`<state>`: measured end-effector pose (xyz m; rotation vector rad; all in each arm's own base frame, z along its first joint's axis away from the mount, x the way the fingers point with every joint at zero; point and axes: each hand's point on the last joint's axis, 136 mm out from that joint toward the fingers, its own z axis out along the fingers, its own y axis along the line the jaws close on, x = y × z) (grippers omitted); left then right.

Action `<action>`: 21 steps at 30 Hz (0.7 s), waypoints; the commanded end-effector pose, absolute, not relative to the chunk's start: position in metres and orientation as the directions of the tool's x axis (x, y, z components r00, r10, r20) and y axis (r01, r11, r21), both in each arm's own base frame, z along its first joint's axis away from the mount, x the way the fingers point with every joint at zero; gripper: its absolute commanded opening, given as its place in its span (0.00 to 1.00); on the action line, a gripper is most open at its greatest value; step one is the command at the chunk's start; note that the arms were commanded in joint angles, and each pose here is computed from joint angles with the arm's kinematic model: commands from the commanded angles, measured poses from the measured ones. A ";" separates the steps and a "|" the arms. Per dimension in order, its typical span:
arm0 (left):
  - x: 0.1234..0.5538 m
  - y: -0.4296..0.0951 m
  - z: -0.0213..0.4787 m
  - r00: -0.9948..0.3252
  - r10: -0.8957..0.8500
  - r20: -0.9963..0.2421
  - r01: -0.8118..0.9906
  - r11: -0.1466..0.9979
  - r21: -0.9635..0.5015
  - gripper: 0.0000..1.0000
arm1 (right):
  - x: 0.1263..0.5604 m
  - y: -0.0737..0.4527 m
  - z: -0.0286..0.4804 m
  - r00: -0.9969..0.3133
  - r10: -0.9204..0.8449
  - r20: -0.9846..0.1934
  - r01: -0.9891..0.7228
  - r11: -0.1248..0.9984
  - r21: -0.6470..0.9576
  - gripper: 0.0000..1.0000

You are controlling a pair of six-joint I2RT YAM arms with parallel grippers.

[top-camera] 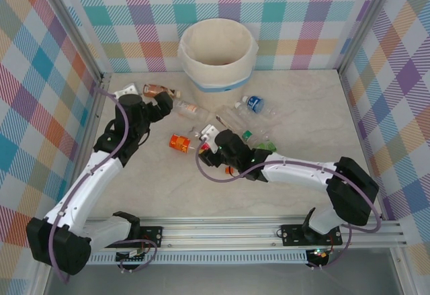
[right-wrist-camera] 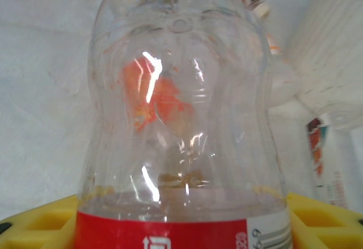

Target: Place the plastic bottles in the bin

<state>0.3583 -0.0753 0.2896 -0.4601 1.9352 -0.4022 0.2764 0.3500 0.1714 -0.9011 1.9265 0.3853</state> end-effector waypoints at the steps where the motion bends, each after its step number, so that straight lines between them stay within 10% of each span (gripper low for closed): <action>1: 0.342 -0.051 0.269 -0.367 -0.485 -0.794 -0.228 0.874 -0.429 1.00 | 0.297 0.341 0.214 -0.291 -0.275 -0.916 -0.692 0.722 0.003 0.53; 21: 0.307 -0.045 0.200 -0.490 -0.502 -0.713 -0.292 0.865 -0.408 1.00 | 0.411 0.289 0.363 -0.218 -0.006 -0.976 -0.611 0.781 0.132 0.54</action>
